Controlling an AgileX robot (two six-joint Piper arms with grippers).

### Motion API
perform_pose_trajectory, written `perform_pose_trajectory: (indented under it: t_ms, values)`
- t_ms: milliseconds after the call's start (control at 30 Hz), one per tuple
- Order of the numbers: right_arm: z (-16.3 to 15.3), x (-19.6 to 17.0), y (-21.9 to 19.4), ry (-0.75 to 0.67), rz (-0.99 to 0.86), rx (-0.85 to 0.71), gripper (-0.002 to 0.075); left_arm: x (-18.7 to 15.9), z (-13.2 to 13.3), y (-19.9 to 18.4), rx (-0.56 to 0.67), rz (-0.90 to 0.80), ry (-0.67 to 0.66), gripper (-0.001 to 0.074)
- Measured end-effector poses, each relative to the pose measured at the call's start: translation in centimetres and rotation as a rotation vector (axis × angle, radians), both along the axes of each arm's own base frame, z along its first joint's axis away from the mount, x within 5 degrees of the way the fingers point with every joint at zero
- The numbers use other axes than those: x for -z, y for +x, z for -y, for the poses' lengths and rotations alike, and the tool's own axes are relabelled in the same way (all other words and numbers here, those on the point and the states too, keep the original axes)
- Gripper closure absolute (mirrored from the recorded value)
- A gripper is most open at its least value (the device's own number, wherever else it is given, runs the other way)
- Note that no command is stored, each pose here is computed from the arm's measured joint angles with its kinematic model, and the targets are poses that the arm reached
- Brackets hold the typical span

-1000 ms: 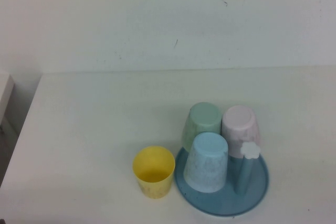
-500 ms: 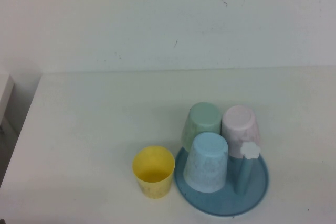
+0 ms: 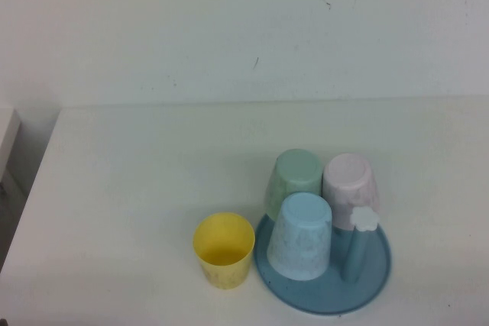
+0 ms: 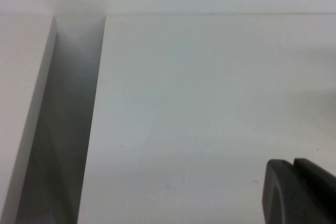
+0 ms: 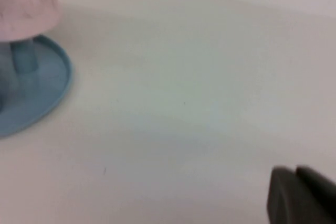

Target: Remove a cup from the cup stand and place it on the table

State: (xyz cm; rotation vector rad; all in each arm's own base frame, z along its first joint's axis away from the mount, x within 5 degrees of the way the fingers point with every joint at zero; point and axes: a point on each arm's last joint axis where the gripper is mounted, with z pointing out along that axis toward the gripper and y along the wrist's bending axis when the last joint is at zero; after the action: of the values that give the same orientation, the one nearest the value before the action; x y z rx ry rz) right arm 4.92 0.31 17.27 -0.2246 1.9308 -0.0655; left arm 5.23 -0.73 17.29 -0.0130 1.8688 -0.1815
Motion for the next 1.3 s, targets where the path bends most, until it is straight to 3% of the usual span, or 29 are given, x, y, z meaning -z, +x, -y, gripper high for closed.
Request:
perform_pose_trajectory:
  t_ms: [667, 1300]
  values:
    - [0.57, 0.56, 0.11, 0.060, 0.006, 0.125, 0.0727, 0.00, 0.01, 0.00, -0.001, 0.000, -0.004, 0.0737]
    - [0.65, 0.51, 0.12, 0.066, 0.012, 0.142, 0.0727, 0.00, 0.01, 0.00, -0.001, -0.001, -0.005, 0.0737]
